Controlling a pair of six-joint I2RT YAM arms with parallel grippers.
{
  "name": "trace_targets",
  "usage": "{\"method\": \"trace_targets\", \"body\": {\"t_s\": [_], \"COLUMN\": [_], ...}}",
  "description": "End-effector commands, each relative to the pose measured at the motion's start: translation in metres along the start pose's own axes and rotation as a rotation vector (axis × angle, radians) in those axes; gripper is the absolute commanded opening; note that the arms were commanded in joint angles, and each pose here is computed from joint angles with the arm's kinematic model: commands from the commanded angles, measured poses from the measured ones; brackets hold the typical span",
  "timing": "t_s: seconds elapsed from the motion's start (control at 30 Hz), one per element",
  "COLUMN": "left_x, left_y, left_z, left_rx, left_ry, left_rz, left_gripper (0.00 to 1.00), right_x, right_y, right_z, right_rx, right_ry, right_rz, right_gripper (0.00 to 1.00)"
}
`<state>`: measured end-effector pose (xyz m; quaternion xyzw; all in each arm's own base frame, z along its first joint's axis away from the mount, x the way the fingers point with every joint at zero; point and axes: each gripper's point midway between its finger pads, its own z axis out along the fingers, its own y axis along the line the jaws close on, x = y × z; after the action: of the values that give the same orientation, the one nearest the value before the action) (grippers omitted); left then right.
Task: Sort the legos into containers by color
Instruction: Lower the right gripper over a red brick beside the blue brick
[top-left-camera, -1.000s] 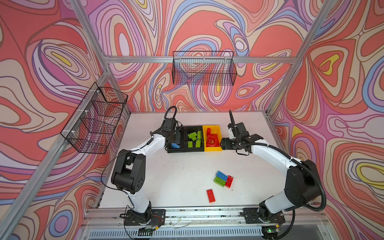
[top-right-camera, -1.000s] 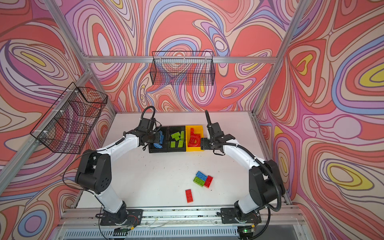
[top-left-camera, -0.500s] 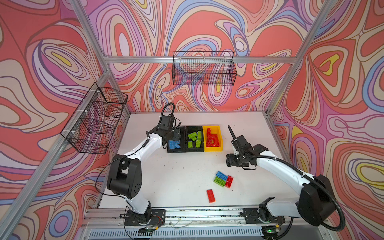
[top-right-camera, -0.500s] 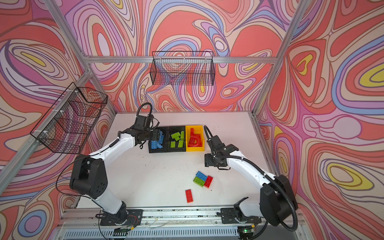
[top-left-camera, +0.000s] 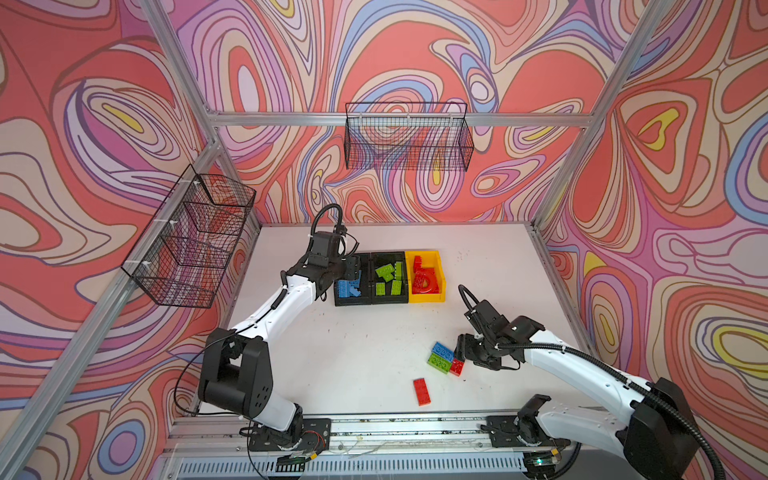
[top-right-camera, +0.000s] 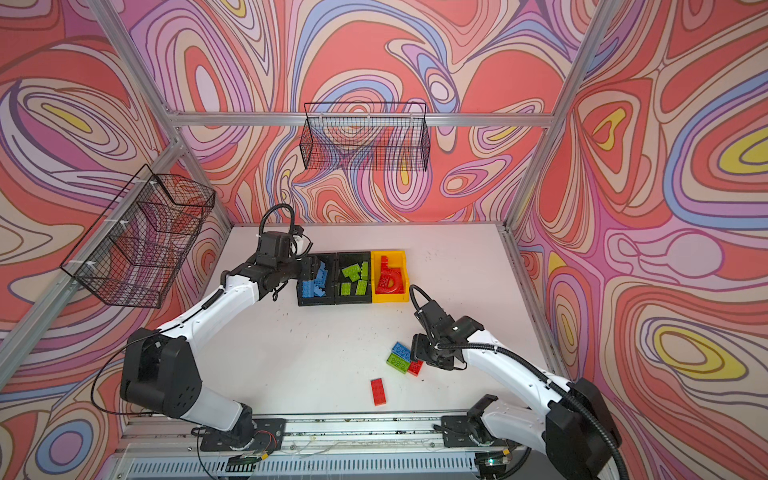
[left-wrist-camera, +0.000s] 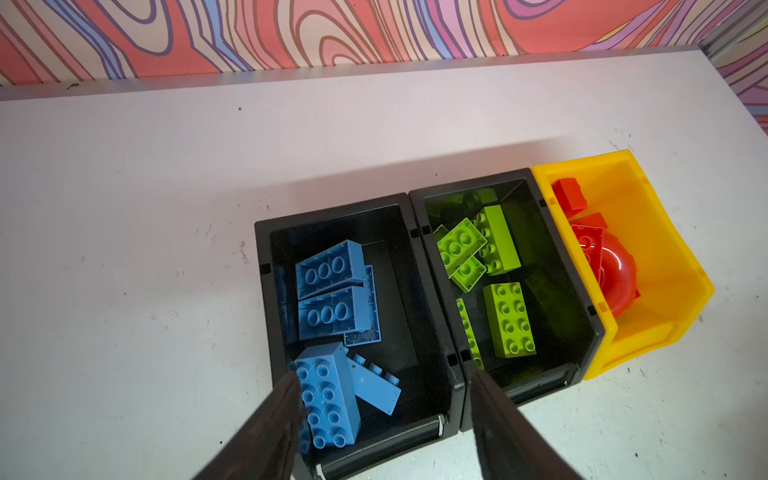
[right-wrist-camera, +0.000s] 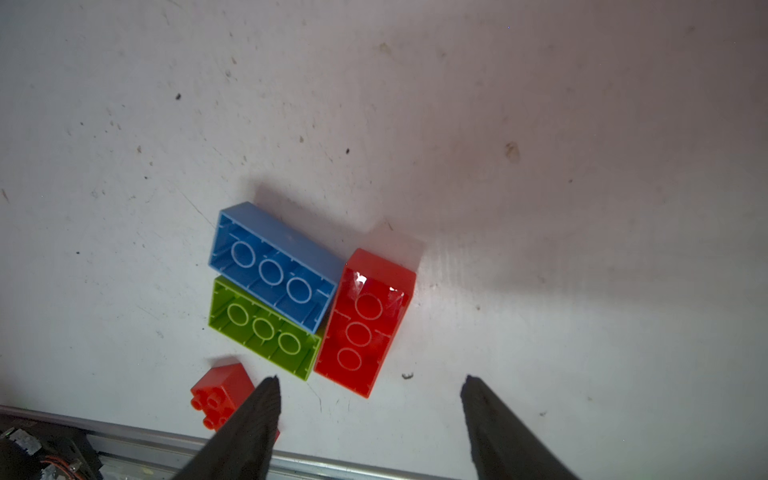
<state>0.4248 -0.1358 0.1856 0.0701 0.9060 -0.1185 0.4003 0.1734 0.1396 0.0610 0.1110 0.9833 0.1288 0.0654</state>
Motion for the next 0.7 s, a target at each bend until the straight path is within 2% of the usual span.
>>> {"method": "trace_targets", "body": {"t_s": [0.0,0.33,0.67], "left_x": [-0.01,-0.009,-0.008], "left_y": [-0.005,-0.005,-0.004], "left_z": [-0.01,-0.011,-0.009], "left_rx": [0.033,0.034,0.031], "left_ry": [-0.043,-0.045,-0.041], "left_rz": [-0.01,-0.008,-0.009], "left_gripper": [0.65,0.64,0.63], "right_x": [0.007,0.01,0.001], "right_y": [0.002,-0.004,-0.004], "right_z": [0.011,0.026,0.031], "right_rx": [-0.012,0.022,0.041], "right_ry": [0.028,0.051,0.015], "right_rz": [0.059,0.068,0.102], "right_gripper": [0.73,0.68,0.54]}}
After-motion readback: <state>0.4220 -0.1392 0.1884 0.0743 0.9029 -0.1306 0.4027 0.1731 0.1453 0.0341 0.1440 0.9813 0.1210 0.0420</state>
